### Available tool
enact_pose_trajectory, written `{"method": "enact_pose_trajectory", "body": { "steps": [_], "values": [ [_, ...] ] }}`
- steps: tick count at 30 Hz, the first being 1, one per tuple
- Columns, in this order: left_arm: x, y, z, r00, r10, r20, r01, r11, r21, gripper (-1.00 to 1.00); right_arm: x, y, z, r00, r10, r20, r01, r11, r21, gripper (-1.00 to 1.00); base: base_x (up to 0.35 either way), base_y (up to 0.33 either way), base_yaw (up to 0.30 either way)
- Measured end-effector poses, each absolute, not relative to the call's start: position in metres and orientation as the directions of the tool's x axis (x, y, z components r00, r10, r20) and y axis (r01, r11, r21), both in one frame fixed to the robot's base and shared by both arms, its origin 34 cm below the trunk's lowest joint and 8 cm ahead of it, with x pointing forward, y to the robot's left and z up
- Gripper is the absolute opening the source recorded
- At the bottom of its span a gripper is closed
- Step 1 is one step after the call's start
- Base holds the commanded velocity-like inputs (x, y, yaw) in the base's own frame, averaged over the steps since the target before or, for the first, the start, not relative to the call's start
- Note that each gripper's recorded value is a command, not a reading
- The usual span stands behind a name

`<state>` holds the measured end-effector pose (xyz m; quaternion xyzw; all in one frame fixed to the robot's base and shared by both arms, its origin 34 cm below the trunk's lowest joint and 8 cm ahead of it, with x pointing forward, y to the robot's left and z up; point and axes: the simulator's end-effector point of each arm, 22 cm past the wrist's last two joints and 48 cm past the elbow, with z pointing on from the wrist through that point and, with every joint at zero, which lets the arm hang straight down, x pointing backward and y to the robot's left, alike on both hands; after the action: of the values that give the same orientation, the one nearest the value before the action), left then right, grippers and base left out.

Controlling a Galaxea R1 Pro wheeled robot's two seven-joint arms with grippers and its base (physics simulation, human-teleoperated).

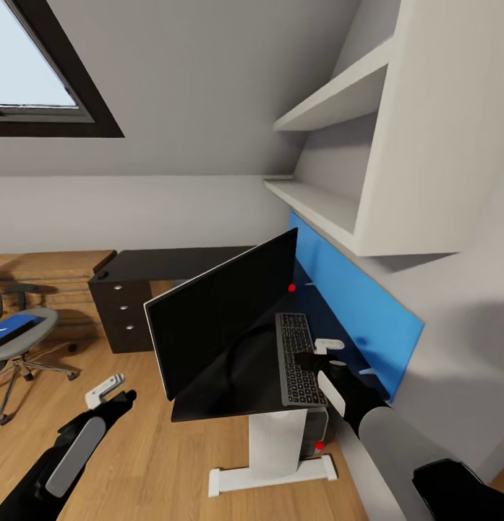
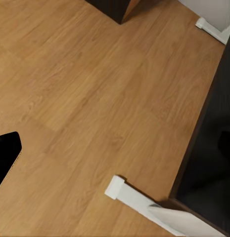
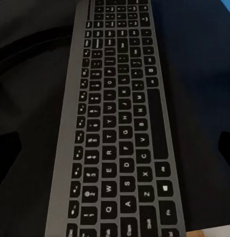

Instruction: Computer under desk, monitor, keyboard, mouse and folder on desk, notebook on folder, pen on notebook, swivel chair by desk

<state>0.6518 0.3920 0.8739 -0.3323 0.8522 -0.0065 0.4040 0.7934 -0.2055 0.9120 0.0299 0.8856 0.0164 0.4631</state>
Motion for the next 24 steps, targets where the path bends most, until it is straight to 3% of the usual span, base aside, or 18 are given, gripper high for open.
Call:
{"method": "enact_pose_trajectory", "body": {
  "steps": [7, 24],
  "values": [
    [0.664, 0.409, 0.9, -0.312, -0.588, -0.746, -0.606, 0.728, -0.32, 1.0, 0.795, -0.204, 0.904, -0.57, 0.07, -0.819, 0.037, 0.998, 0.059, 1.0, 0.0, 0.0, 0.0],
    [0.66, 0.408, 0.87, -0.317, -0.685, -0.655, -0.628, 0.67, -0.396, 1.0, 0.797, -0.199, 0.882, -0.573, 0.063, -0.817, 0.027, 0.998, 0.058, 1.0, 0.0, 0.0, 0.0]
  ]
}}
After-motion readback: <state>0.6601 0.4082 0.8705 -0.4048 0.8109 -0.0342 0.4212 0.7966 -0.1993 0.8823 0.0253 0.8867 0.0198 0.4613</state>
